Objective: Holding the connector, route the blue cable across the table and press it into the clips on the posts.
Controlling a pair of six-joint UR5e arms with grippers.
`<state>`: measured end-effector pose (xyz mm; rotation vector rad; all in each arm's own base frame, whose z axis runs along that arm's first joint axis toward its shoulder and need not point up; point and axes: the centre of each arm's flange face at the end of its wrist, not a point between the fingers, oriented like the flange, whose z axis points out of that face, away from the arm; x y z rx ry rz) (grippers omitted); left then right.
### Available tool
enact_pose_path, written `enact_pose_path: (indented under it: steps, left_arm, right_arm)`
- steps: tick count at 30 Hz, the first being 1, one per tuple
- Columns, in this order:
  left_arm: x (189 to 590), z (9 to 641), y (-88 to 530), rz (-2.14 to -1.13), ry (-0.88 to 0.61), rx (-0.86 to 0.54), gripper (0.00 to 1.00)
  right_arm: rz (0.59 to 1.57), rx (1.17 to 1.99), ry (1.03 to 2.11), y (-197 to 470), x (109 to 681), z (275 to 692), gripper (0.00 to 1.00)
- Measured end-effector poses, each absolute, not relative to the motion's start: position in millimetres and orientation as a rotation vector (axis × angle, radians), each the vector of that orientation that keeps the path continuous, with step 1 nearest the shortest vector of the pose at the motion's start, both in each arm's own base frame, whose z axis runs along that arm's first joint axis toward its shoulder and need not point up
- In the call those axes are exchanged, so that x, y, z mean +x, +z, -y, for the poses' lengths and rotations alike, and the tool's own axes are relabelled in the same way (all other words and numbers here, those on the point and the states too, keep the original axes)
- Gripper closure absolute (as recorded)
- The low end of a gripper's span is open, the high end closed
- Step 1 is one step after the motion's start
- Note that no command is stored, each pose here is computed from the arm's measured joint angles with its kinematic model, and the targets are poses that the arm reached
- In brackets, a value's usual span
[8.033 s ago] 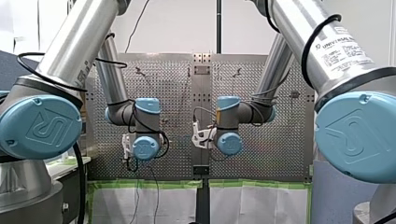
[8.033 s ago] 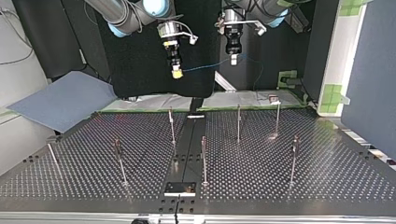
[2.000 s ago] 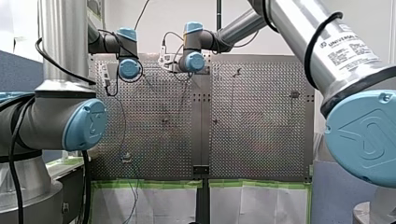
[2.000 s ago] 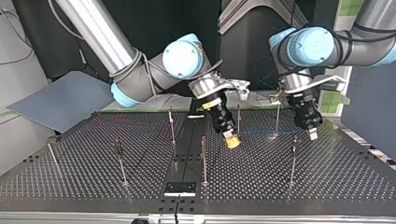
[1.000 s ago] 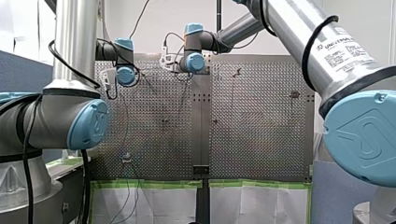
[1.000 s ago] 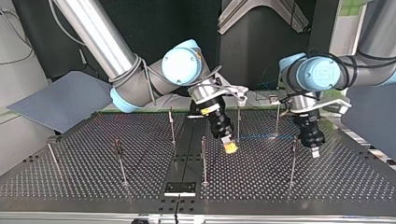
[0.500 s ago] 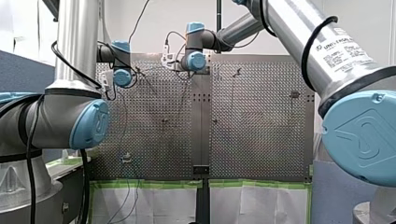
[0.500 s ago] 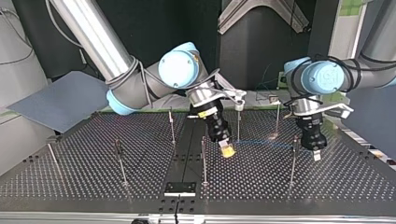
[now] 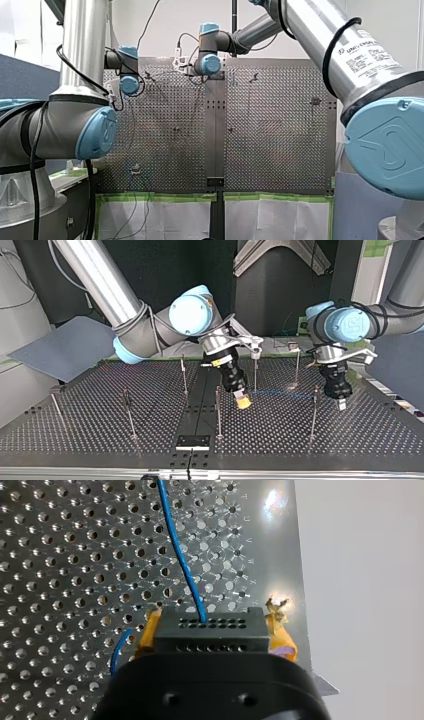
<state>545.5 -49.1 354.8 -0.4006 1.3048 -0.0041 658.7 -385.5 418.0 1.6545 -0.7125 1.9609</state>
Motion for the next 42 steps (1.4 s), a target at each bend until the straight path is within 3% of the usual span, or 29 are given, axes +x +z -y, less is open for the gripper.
enact_pose_path:
  steps: [1, 3, 15, 28, 42]
  left_arm:
    - [544, 49, 353, -1.313, -0.011, -0.410, 0.39]
    - [542, 48, 351, -1.329, -0.012, -0.420, 0.00]
    - [515, 49, 362, -1.399, 0.037, -0.456, 0.00]
    - [454, 72, 360, -1.513, -0.122, -0.448, 0.00]
    - [418, 102, 404, -1.464, -0.227, -0.284, 0.00]
  right_arm:
    - [0.713, 1.656, 1.960, 418, 659, 385, 1.00]
    - [0.714, 1.658, 1.959, 418, 659, 385, 1.00]
    - [0.716, 1.662, 1.956, 417, 658, 385, 1.00]
    - [0.722, 1.663, 1.957, 417, 658, 385, 1.00]
    - [0.738, 1.664, 1.961, 417, 657, 385, 1.00]
